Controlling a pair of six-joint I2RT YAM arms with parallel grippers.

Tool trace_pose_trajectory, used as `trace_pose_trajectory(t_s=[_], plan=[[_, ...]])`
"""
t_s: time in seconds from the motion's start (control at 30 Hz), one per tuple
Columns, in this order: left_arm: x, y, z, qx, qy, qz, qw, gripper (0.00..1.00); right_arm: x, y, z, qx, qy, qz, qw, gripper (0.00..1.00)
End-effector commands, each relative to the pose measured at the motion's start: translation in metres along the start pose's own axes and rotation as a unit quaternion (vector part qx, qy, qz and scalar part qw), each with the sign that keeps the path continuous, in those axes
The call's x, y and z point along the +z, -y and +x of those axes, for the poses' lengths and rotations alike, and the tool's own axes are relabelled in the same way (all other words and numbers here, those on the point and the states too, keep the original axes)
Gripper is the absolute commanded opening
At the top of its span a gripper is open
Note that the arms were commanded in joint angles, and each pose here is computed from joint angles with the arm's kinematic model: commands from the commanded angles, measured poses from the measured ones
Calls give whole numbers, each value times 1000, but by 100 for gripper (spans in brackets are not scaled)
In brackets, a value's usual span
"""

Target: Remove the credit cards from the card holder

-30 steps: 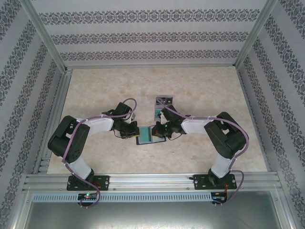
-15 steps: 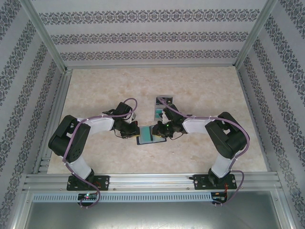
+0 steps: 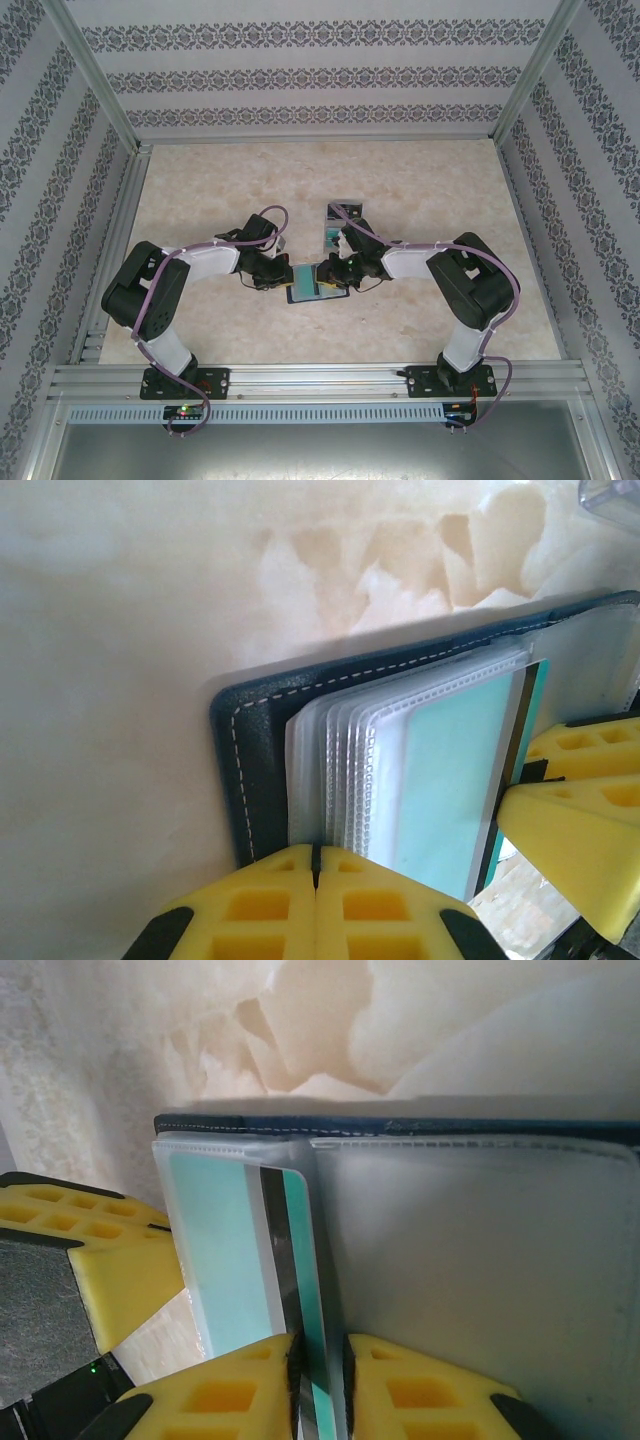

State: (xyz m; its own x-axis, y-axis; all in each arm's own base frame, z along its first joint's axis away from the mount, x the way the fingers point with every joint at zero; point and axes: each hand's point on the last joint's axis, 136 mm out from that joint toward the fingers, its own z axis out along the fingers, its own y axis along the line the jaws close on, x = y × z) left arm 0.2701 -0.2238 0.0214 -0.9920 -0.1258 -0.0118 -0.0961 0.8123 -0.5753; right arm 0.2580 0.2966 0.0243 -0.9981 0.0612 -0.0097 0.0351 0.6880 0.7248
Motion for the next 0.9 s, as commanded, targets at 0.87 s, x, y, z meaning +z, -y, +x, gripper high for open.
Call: trace_pose_trajectory(t_s=[0.87], plan=[[8,-24,17,-6,-30,-49,998,6,-30,31,0,28,22,-10,999,0]])
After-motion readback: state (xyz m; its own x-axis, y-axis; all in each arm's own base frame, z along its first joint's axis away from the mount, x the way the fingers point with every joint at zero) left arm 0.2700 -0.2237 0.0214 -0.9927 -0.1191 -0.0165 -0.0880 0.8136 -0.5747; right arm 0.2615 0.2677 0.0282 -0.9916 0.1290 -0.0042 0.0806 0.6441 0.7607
